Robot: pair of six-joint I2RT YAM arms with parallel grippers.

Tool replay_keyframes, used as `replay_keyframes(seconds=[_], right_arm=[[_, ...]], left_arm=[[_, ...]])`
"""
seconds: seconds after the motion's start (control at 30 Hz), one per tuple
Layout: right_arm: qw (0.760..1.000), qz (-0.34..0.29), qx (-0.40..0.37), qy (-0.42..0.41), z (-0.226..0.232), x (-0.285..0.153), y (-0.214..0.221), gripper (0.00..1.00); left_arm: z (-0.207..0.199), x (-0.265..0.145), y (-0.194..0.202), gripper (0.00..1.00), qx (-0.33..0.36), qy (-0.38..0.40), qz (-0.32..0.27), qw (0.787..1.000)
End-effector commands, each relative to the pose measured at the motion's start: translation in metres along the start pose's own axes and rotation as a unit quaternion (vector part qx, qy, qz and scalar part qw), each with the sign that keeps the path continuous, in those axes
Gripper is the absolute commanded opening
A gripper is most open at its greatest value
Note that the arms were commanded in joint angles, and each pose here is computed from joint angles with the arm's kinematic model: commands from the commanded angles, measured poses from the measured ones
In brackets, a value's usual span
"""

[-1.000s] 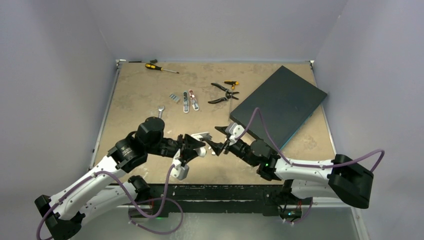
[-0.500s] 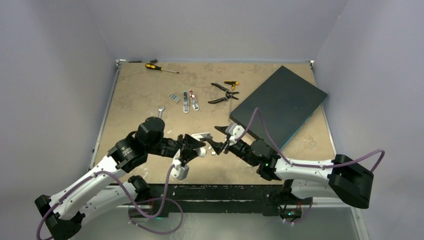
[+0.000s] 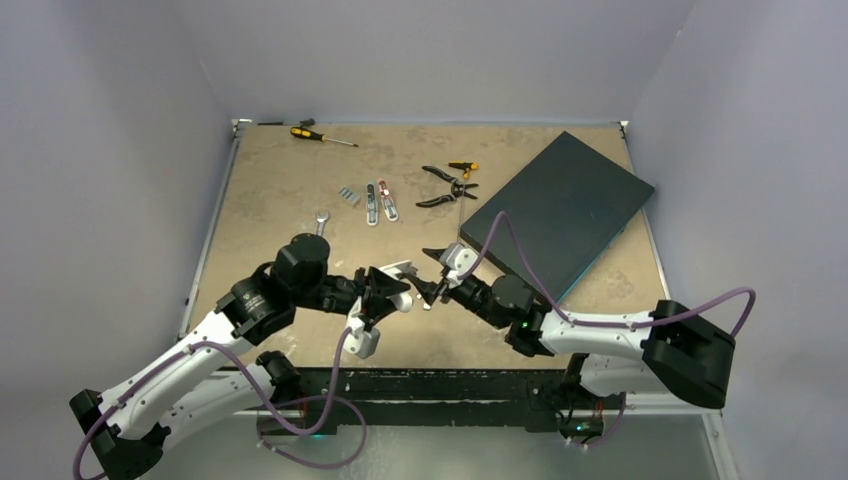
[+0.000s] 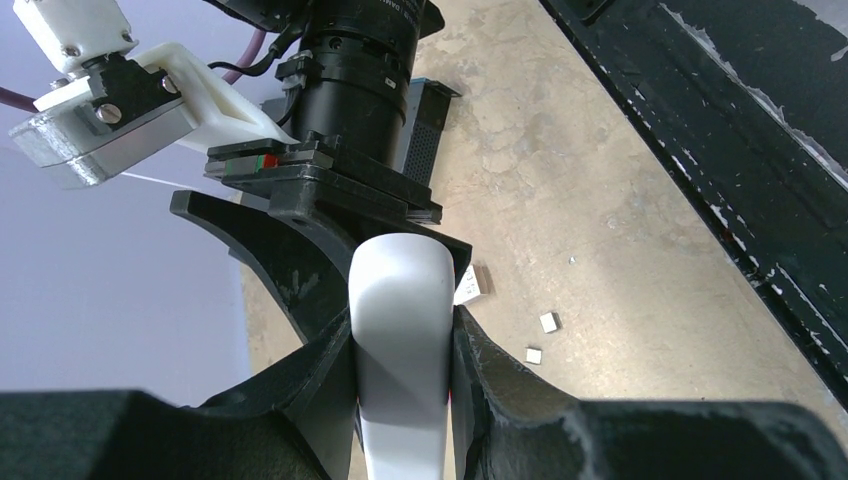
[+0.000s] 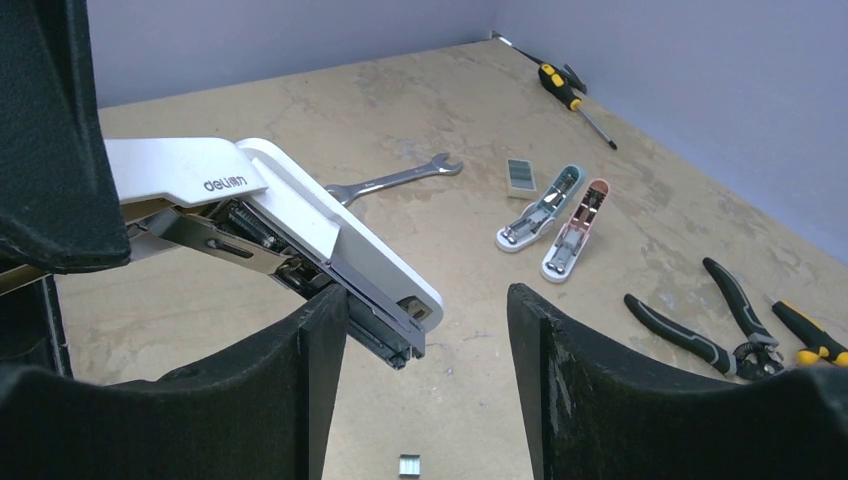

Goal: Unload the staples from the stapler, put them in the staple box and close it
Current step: Unload the staple at the center of the board.

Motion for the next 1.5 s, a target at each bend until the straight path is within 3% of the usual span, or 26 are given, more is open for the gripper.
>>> replay_keyframes(seconds=[0.0,0.3,0.47,0.67,1.47], right_arm=[[0.999,-0.048,-0.009,-0.005,-0.004,0.011,-0.025,0.61],[0.998,-0.053,-0.019,-0.038,0.003,0.008,-0.023,0.61],[0.999,-0.053,-0.009,-0.004,-0.003,0.010,-0.024,0.61],[0.998,0.012,0.004,0.067,-0.015,0.021,-0.006,0.57],[0.989,0.119,0.040,0.077,-0.013,-0.005,0.016,0.55]], left_arm=[[0.008,0.001,-0.015,0.00,0.025,-0.005,-0.041,0.999],[0.009,0.002,-0.014,0.00,0.024,-0.008,-0.038,0.999],[0.010,0.002,-0.015,0.00,0.026,-0.009,-0.043,0.999],[0.011,0.001,-0.019,0.00,0.030,-0.011,-0.050,0.998],[0.006,-0.003,-0.008,0.00,0.029,-0.010,-0.010,0.999]])
Point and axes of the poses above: each gripper's point midway between its finger pads, its own x axis out along the fingers, its own z axis along the line the jaws close on, y = z × x, the point moved 7 cm from there along -x, back along the fingers, and after that the axes turned 8 degrees about -x, right-handed, at the moved point
